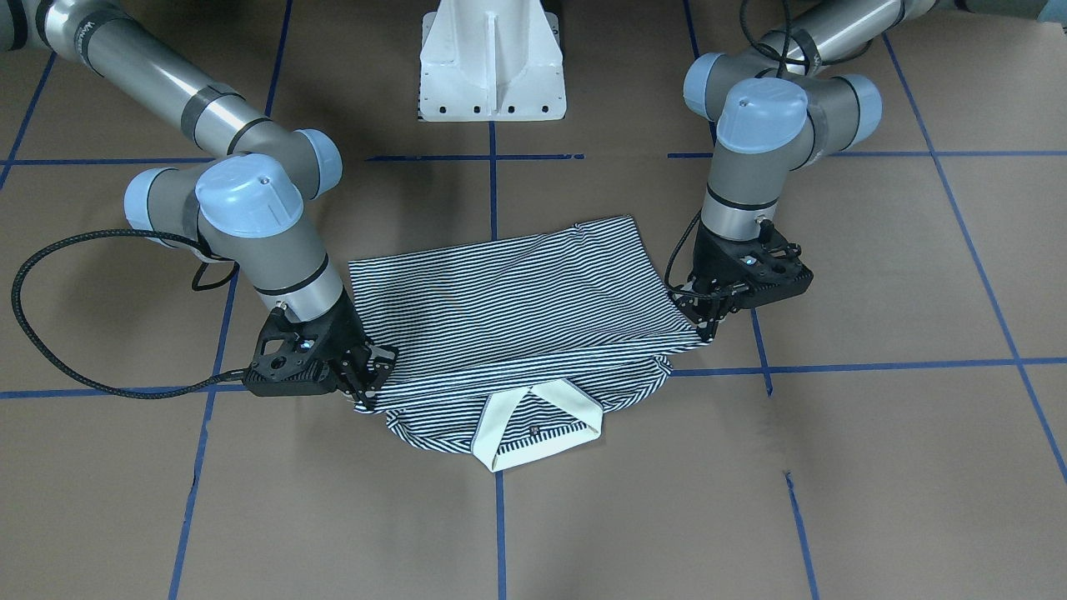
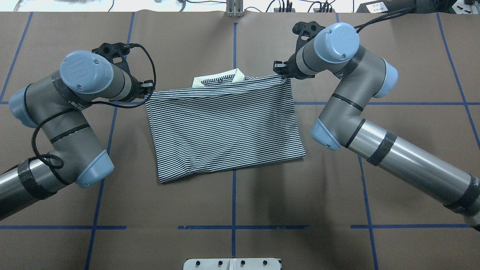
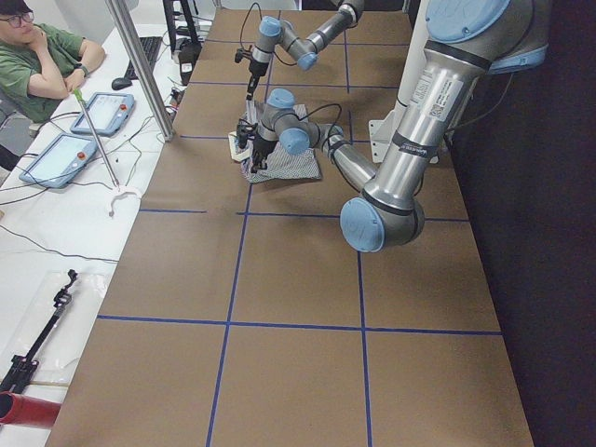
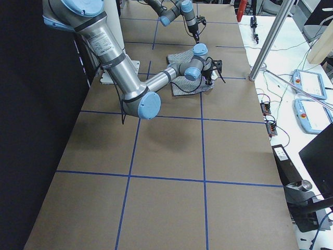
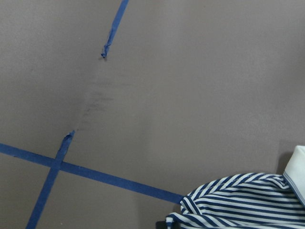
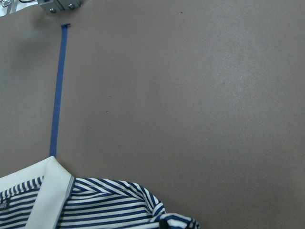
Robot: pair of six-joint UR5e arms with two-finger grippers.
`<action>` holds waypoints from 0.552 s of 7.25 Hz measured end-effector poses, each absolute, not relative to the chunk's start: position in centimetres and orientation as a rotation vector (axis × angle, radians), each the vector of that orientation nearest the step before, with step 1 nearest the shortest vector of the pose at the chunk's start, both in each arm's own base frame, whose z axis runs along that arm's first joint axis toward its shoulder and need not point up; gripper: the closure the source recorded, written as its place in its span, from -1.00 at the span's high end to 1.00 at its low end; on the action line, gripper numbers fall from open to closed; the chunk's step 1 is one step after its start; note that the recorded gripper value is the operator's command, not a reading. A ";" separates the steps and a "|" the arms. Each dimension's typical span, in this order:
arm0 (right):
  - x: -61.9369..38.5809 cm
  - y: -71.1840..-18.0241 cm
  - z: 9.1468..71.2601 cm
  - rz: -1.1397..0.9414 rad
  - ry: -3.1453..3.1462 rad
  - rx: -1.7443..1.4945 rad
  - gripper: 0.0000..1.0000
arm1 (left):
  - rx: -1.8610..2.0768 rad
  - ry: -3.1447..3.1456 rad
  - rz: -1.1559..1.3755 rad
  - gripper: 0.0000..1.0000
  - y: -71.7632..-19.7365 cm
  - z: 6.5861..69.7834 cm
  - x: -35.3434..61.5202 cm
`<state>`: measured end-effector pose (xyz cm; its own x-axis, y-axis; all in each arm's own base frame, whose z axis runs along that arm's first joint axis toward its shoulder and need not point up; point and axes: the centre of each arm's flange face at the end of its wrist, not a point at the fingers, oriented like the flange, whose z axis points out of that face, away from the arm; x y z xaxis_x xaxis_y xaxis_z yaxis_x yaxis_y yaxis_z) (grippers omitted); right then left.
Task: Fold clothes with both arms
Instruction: 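Lift the hem with both grippers and fold it toward the collar, then release the hem near the collar and raise both grippers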
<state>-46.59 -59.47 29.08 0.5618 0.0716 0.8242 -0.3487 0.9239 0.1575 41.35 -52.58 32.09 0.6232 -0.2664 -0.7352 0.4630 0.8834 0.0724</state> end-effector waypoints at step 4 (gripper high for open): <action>-46.8 -59.3 29.0 0.247 -0.954 0.325 -1.00 | 0.265 0.782 -0.437 -1.00 -53.5 32.7 41.3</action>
<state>-46.83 -59.33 29.00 0.5561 0.0638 0.8287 -0.3468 0.9239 0.1616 41.33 -53.51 32.68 0.6273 -0.2801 -0.7267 0.4729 0.8784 0.0696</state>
